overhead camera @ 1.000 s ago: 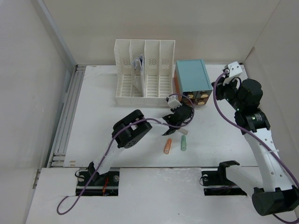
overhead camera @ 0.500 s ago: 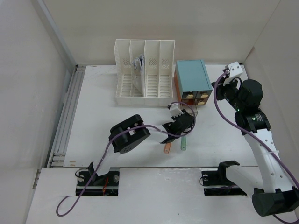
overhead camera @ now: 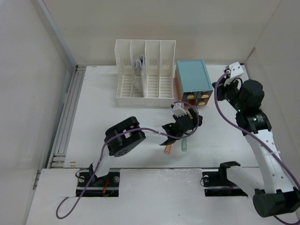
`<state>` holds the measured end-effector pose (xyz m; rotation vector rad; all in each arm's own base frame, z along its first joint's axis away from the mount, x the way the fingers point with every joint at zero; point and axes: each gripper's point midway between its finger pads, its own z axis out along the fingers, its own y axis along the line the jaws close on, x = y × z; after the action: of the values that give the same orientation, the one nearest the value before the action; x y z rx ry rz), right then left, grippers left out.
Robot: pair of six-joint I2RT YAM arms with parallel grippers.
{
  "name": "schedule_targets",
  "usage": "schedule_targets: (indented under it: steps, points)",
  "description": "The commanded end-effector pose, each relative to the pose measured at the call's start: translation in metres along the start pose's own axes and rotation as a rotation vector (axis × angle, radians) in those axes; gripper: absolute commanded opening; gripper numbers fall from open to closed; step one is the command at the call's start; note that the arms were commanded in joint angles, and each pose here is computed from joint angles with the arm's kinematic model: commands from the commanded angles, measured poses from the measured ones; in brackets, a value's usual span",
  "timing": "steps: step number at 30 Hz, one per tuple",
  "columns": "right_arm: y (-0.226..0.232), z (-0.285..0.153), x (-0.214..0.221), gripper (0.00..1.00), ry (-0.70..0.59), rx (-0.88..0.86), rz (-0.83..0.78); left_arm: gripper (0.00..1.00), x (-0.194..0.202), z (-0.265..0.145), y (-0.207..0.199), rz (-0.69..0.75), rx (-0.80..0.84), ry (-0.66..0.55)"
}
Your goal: Organize the desk
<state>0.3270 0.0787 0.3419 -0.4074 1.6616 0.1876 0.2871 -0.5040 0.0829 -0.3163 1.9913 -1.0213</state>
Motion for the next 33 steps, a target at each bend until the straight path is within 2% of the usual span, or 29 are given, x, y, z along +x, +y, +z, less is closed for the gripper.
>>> schedule_targets:
  steps: [1,3,5,6,7,8,9,10,12,13,14,15,16,18,19,20,21,23,25,27,29,31,32,33]
  points:
    - [-0.001,-0.003,-0.017,0.08,-0.070,0.002,-0.021,0.66,-0.030,-0.028,-0.050,-0.024,0.105,-0.042]
    - [-0.003,-0.006,-0.020,0.08,-0.077,0.014,-0.023,0.66,-0.036,-0.047,-0.073,-0.013,0.152,-0.053]
    - [-0.007,-0.009,-0.022,0.08,-0.084,0.037,-0.033,0.59,-0.039,-0.064,-0.088,0.013,0.189,-0.052]
    - [-0.009,-0.016,-0.031,0.08,-0.116,0.059,-0.040,0.52,-0.045,-0.081,-0.097,0.023,0.201,-0.070]
    - [-0.018,-0.023,-0.035,0.08,-0.128,0.113,-0.041,0.39,-0.048,-0.090,-0.098,0.025,0.199,-0.071]
    - [-0.022,-0.030,-0.043,0.08,-0.157,0.146,-0.045,0.00,-0.053,-0.097,-0.093,0.028,0.189,-0.076]
    - [-0.027,-0.038,-0.051,0.08,-0.182,0.178,-0.067,0.00,-0.052,-0.109,-0.093,0.034,0.195,-0.062]
    - [-0.029,-0.049,-0.059,0.08,-0.211,0.199,-0.083,0.00,-0.060,-0.130,-0.082,0.044,0.175,-0.070]
    - [-0.019,-0.049,-0.050,0.16,-0.183,0.141,-0.121,0.00,-0.072,-0.152,-0.070,0.072,0.161,-0.070]
    - [-0.007,-0.051,-0.044,0.21,-0.162,0.068,-0.210,0.00,-0.091,-0.175,-0.069,0.120,0.162,-0.076]
    - [0.020,-0.052,-0.039,0.29,-0.158,-0.092,-0.264,0.00,-0.097,-0.187,-0.060,0.158,0.137,-0.076]
    - [0.035,-0.050,-0.014,0.32,-0.077,-0.196,-0.276,0.00,-0.103,-0.197,-0.052,0.203,0.118,-0.067]
    - [0.048,-0.053,-0.005,0.32,-0.067,-0.286,-0.370,0.00,-0.110,-0.208,-0.049,0.261,0.116,-0.057]
    - [0.082,-0.058,0.027,0.34,-0.019,-0.537,-0.425,0.17,-0.131,-0.241,-0.049,0.413,0.122,-0.008]
    - [0.093,-0.068,0.051,0.34,0.059,-0.620,-0.410,0.30,-0.136,-0.252,-0.050,0.463,0.133,0.018]
    - [0.097,-0.071,0.058,0.34,0.059,-0.679,-0.481,0.67,-0.149,-0.272,-0.055,0.517,0.140,0.053]
    - [0.103,-0.071,0.070,0.43,0.090,-0.751,-0.476,0.82,-0.152,-0.282,-0.057,0.554,0.155,0.084]
    - [0.121,-0.081,0.094,0.59,0.187,-0.868,-0.451,0.93,-0.166,-0.298,-0.056,0.642,0.148,0.100]
    - [0.136,-0.075,0.109,0.65,0.275,-0.954,-0.444,1.00,-0.191,-0.314,-0.044,0.698,0.103,0.053]
    - [0.147,-0.073,0.125,0.65,0.365,-1.001,-0.401,1.00,-0.216,-0.330,-0.033,0.712,0.088,-0.029]
    - [0.162,-0.064,0.143,0.55,0.441,-1.042,-0.394,1.00,-0.226,-0.333,-0.012,0.715,0.031,-0.094]
    - [0.169,-0.053,0.159,0.52,0.535,-0.998,-0.347,0.96,-0.235,-0.337,0.009,0.689,0.008,-0.160]
    - [0.171,-0.047,0.168,0.52,0.573,-0.957,-0.384,0.88,-0.234,-0.338,0.014,0.680,0.015,-0.168]
    - [0.174,-0.035,0.169,0.52,0.562,-0.917,-0.402,0.64,-0.235,-0.339,0.021,0.671,0.008,-0.185]
